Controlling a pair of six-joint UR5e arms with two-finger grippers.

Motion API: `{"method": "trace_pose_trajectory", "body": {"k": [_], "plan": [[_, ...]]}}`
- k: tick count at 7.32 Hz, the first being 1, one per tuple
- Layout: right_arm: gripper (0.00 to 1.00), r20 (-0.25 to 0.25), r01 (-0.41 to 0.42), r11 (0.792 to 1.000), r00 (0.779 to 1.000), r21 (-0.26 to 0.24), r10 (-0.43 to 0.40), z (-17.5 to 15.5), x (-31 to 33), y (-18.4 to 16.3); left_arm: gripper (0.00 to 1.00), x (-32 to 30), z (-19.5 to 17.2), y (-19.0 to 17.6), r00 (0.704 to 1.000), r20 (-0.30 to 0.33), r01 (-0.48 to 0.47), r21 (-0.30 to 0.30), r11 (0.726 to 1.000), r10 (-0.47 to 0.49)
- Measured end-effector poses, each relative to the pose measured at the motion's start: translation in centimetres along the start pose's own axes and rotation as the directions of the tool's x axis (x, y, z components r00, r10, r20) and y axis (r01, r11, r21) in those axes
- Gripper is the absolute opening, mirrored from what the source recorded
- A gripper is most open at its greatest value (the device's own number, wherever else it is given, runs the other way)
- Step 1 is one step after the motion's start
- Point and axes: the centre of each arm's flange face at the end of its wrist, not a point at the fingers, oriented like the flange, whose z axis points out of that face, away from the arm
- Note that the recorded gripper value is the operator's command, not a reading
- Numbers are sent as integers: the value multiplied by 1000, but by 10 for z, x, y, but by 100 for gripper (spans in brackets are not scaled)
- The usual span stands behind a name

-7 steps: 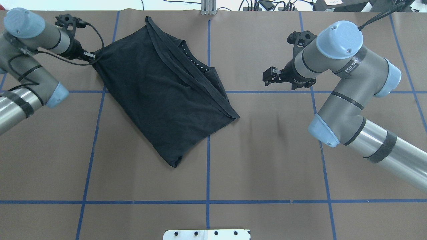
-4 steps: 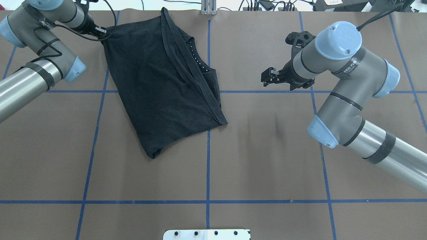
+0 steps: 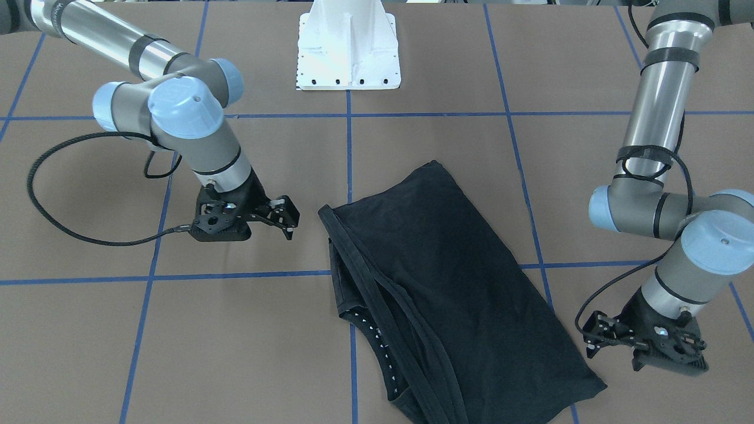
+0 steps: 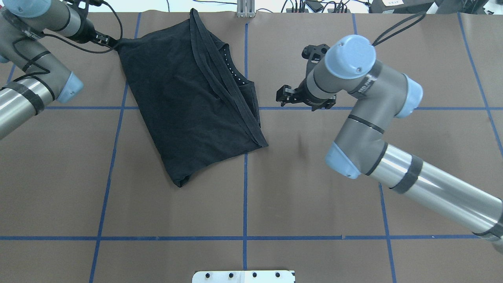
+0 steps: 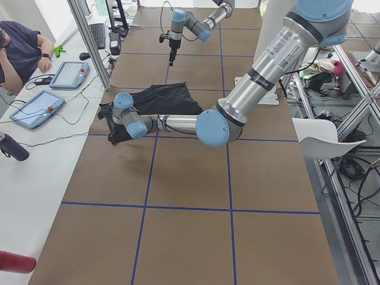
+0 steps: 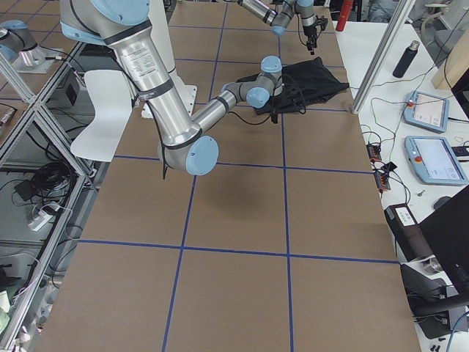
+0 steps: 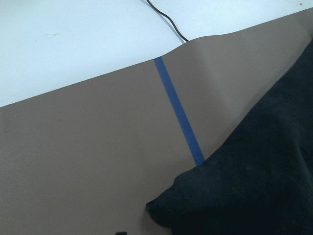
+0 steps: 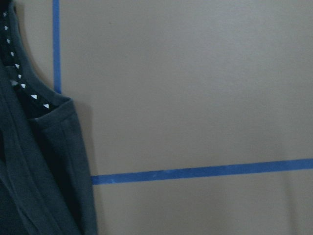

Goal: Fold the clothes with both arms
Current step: 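Reach the right gripper across to the shirt's studded collar edge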

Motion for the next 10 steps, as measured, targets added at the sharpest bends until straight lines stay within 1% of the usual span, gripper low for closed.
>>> {"method": "trace_pose_trajectory", "body": {"k": [1,3,6,9,10], "plan": [[100,-10,-26,1000,1000,14,26,15,-40,-2,100,-2,-4,14,1000,-22,-2,-7,1000,2],[100,-37,-64,997,997,37,66,37,-93,-1,100,-2,-8,22,999,-38,1,-9,1000,-2],[98,-54,-67,997,996,45,69,52,-108,15,100,-1,-10,24,999,-43,17,-7,1000,-17],[85,-78,-53,997,995,58,57,67,-107,28,100,-1,-9,25,999,-43,18,-7,1000,-18],[82,-90,-50,997,994,58,55,73,-105,31,100,-1,-9,25,999,-43,18,-7,1000,-18]]}}
